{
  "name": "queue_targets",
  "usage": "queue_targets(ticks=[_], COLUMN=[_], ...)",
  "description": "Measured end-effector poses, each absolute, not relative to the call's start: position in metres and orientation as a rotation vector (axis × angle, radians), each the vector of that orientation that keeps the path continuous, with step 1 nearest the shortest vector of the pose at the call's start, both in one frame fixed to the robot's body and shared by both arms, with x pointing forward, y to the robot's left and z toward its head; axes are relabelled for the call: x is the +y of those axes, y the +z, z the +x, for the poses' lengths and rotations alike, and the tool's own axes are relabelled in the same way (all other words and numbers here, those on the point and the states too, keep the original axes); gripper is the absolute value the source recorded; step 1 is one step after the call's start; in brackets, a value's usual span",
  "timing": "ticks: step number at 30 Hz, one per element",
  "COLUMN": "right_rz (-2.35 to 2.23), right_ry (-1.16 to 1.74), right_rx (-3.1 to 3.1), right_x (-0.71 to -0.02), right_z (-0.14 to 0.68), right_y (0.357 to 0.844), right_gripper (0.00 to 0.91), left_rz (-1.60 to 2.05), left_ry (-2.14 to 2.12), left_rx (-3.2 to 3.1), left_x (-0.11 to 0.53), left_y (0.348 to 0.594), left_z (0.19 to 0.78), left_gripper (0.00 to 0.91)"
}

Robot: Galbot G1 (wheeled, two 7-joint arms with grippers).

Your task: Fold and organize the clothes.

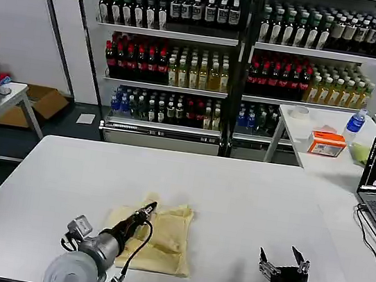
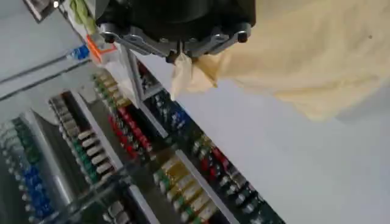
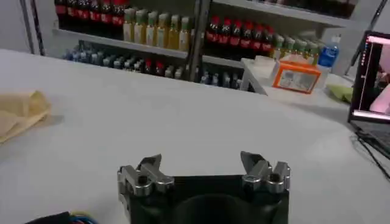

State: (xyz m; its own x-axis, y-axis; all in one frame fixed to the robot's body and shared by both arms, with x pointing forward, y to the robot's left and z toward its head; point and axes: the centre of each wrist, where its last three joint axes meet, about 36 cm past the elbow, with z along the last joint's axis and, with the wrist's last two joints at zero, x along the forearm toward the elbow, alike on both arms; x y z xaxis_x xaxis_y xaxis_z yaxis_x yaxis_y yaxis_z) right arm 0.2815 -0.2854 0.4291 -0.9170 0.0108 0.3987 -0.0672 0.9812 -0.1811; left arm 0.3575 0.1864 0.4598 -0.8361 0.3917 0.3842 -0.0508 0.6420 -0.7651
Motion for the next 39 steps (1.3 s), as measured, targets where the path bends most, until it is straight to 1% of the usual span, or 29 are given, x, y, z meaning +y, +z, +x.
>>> queue_targets(ticks=[1,2,3,4,9,16,25,28,33,39], right_rz=[0.039,0.039,0.038,0.038,0.038,0.039,0.045,0.047,0.052,0.052], right_ry=[0.268,0.267,0.267,0.266,0.267,0.267,0.260,0.254,0.246,0.241], right_rx=[-2.719,-2.719,-2.719,-2.719,-2.718,-2.718,-2.722,-2.724,-2.728,-2.730], right_x=[-0.286,-0.286,-0.285,-0.285,-0.285,-0.284,-0.282,-0.281,-0.279,-0.279], right_z=[0.282,0.282,0.282,0.282,0.283,0.284,0.287,0.288,0.290,0.290], right_y=[0.429,0.429,0.429,0.429,0.428,0.428,0.427,0.427,0.427,0.427], right_gripper=[0.907,0.907,0.907,0.907,0.907,0.907,0.907,0.907,0.907,0.907], left_rz=[-0.271,-0.276,-0.283,-0.293,-0.339,-0.394,-0.392,-0.346,-0.237,-0.120], left_ry=[1.100,1.093,1.087,1.079,1.041,1.026,1.005,0.984,0.908,0.804], left_rx=[-2.329,-2.326,-2.324,-2.323,-2.319,-2.338,-2.381,-2.407,-2.465,-2.502], left_x=[0.183,0.180,0.177,0.175,0.166,0.167,0.187,0.200,0.230,0.251], left_y=[0.458,0.457,0.456,0.456,0.454,0.461,0.475,0.476,0.472,0.458], left_z=[0.358,0.359,0.359,0.359,0.355,0.348,0.336,0.333,0.328,0.317], left_gripper=[0.232,0.413,0.877,0.907,0.907,0.907,0.907,0.907,0.907,0.907])
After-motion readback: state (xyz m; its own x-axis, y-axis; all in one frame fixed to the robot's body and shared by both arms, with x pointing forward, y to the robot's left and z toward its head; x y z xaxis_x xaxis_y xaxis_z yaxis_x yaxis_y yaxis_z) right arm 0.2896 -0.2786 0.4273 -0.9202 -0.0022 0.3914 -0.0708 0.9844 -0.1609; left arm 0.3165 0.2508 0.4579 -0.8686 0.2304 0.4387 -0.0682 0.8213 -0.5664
